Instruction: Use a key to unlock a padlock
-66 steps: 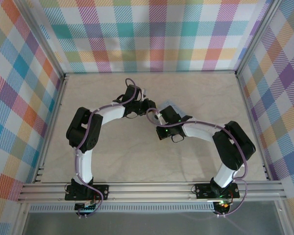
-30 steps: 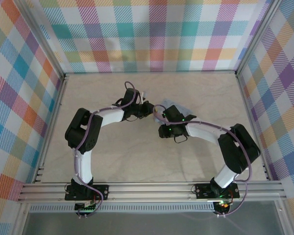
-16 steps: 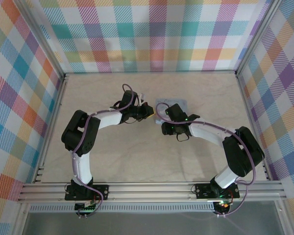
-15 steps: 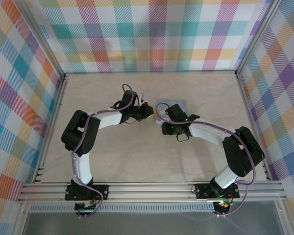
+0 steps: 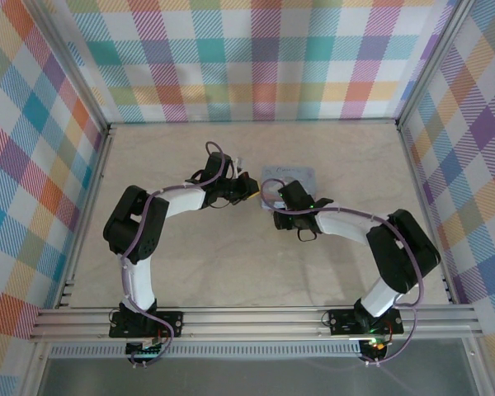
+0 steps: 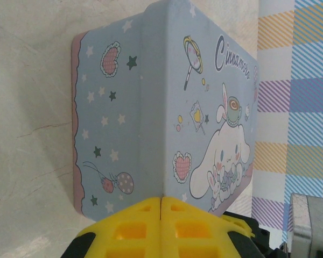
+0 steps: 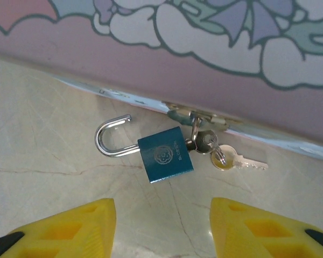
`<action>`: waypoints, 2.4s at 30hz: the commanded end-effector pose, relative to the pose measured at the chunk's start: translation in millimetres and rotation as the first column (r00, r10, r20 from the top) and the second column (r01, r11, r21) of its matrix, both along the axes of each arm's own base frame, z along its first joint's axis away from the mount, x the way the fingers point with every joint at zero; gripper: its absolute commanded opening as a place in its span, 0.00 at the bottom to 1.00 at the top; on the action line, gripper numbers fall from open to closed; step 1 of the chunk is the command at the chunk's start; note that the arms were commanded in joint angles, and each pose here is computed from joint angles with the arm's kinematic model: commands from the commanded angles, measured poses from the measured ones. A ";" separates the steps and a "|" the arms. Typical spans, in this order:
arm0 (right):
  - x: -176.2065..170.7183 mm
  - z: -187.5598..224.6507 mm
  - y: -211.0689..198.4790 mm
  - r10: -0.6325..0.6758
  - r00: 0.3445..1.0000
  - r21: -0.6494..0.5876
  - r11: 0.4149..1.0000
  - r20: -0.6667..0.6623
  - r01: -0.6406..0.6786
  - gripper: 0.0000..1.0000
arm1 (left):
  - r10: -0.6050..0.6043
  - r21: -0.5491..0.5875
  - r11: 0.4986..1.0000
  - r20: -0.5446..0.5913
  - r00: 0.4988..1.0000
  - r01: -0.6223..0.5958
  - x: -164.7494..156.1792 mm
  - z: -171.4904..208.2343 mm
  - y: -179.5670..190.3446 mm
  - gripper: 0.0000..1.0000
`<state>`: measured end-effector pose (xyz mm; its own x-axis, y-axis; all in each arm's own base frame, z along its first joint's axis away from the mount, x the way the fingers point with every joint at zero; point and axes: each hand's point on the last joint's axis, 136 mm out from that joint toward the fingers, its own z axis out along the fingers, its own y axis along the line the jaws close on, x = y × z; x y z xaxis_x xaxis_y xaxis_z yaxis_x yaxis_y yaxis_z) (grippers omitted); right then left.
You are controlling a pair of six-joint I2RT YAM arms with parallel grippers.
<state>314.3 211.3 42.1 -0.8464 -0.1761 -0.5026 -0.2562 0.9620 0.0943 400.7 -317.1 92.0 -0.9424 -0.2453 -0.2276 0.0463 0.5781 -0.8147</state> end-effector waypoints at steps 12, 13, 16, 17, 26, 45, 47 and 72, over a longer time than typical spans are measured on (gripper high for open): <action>47.8 7.6 8.0 -0.037 0.995 -0.042 0.998 0.093 0.041 0.54 | 0.074 0.141 0.988 -0.134 0.988 -0.055 -20.7 -28.3 31.5 0.30; 48.7 6.4 7.7 -0.038 0.995 -0.047 0.998 0.089 0.042 0.54 | 0.079 0.142 0.988 -0.132 0.988 -0.059 -20.8 -27.5 33.9 0.30; 48.5 -2.7 6.1 -0.030 0.998 -0.077 0.996 0.063 0.035 0.55 | 0.087 0.141 0.988 -0.134 0.987 -0.068 -22.9 -26.3 38.4 0.31; 47.9 -5.5 5.8 -0.027 0.998 -0.084 0.996 0.054 0.031 0.55 | 0.088 0.141 0.988 -0.134 0.987 -0.069 -23.8 -25.5 39.1 0.31; 40.5 -27.9 9.4 -0.011 1.000 -0.075 0.997 -0.012 0.010 0.53 | 0.096 0.152 0.985 -0.124 0.988 -0.077 -24.2 -21.9 45.5 0.36; -43.9 -31.7 36.9 0.047 0.995 -0.025 0.998 -0.087 -0.050 0.43 | 0.118 0.194 0.976 -0.112 0.987 -0.095 -8.1 -27.6 58.4 0.38; -52.5 -30.0 38.6 0.043 0.995 -0.019 0.999 -0.087 -0.045 0.43 | 0.123 0.199 0.975 -0.112 0.986 -0.099 -5.7 -29.1 59.6 0.38; -37.9 86.1 30.5 0.035 0.989 0.000 0.999 0.145 -0.036 0.71 | 0.182 0.288 0.937 0.073 0.981 -0.196 1.9 24.0 107.6 0.71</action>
